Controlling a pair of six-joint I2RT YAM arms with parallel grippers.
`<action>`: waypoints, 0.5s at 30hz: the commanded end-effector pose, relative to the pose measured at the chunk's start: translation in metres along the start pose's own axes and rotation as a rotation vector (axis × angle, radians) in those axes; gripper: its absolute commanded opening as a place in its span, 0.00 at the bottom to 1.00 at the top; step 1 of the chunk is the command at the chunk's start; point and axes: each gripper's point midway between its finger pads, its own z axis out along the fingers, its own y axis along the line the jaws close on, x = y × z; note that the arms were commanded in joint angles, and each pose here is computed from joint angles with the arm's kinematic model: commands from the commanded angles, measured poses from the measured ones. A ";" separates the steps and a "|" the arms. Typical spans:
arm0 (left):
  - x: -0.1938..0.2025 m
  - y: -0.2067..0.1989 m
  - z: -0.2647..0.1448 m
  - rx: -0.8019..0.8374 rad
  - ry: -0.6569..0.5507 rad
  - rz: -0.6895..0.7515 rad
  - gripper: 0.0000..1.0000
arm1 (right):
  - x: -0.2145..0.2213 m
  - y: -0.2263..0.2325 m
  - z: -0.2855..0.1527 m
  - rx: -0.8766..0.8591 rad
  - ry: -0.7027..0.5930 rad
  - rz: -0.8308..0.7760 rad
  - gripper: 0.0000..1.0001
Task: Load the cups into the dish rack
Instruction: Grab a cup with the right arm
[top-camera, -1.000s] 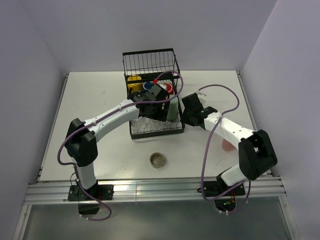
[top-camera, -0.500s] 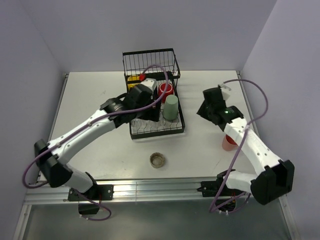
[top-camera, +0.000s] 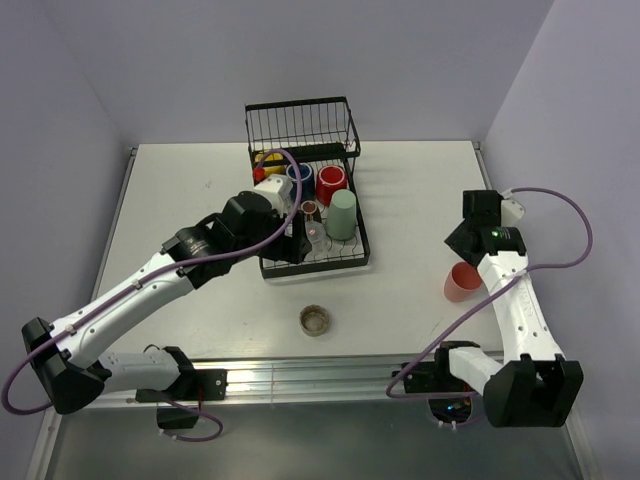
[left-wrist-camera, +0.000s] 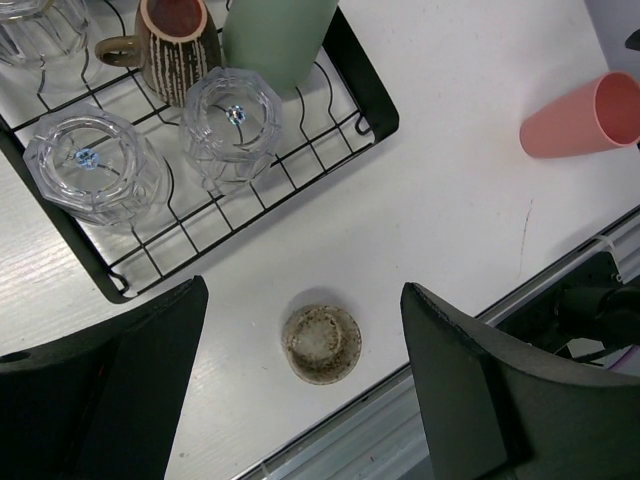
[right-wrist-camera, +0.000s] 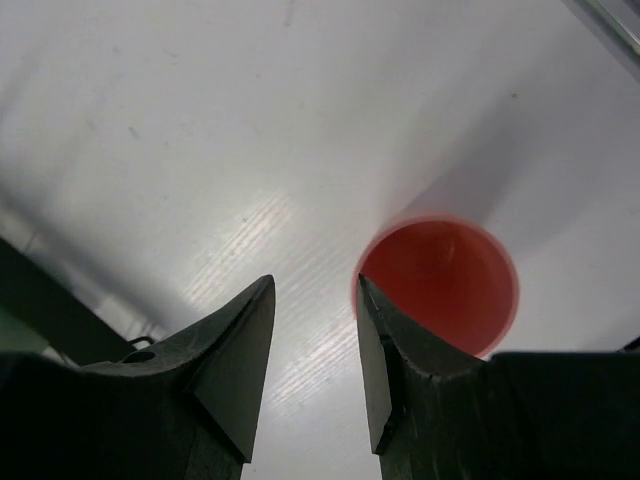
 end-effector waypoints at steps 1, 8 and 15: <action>-0.017 -0.017 -0.010 0.085 -0.072 -0.003 0.84 | 0.004 -0.013 0.006 0.030 0.038 0.000 0.46; -0.018 -0.020 -0.011 0.106 -0.078 -0.002 0.85 | 0.014 -0.024 0.017 0.075 0.096 0.015 0.46; -0.016 -0.019 -0.009 0.099 -0.075 0.000 0.85 | 0.023 -0.027 0.023 0.087 0.131 0.019 0.46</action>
